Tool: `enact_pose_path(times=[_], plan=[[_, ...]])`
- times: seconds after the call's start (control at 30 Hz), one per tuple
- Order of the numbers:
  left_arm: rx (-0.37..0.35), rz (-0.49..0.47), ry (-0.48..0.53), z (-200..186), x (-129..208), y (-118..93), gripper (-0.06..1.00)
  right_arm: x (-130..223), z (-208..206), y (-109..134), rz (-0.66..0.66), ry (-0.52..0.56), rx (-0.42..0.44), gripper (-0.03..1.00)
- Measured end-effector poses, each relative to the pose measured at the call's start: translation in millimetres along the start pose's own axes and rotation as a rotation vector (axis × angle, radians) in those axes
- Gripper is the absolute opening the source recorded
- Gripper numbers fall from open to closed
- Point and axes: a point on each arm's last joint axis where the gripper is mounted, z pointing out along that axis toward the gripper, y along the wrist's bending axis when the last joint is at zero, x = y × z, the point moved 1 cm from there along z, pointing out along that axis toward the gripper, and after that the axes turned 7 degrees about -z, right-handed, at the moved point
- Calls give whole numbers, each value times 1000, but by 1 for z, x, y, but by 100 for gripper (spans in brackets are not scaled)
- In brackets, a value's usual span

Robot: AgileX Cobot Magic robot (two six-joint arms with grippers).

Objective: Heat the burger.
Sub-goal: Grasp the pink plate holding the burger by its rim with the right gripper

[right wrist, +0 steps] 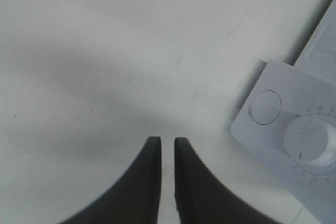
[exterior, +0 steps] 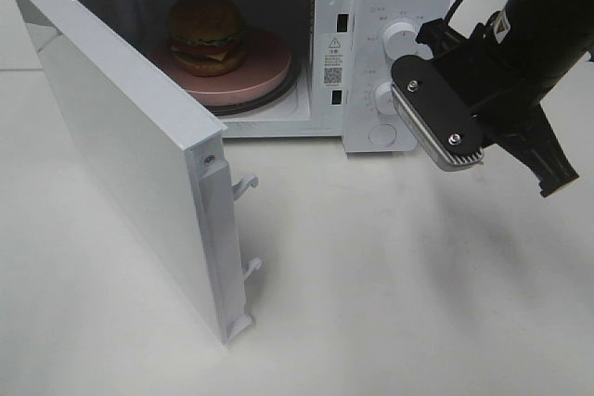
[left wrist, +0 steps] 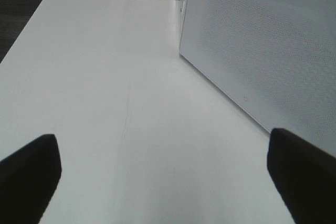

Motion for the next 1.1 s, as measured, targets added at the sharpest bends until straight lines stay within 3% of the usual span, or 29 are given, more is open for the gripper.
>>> enact_pose_path(times=[0.23, 0.4, 0.47, 0.5, 0.53, 0.6, 0.63, 0.67, 0.73, 1.1], plan=[[0, 0, 0, 0, 0, 0, 99, 0, 0, -4, -5, 3, 42, 15], [0, 0, 0, 0, 0, 0, 99, -7, -1, -11, -30, 1, 106, 27], [0, 0, 0, 0, 0, 0, 99, -11, -3, -18, -29, -4, 172, 42], [0, 0, 0, 0, 0, 0, 99, -11, -3, -18, -29, -4, 172, 42], [0, 0, 0, 0, 0, 0, 99, -12, -2, -21, -6, -8, 199, 53], [0, 0, 0, 0, 0, 0, 99, -12, -2, -22, 8, -11, 206, 59], [0, 0, 0, 0, 0, 0, 99, -13, 0, -23, 23, -13, 209, 69], [0, 0, 0, 0, 0, 0, 99, -13, 0, -23, 23, -13, 209, 69], [0, 0, 0, 0, 0, 0, 99, -14, 8, -25, 41, -17, 195, 81], [0, 0, 0, 0, 0, 0, 99, -34, 21, -61, 49, -49, 232, 85]])
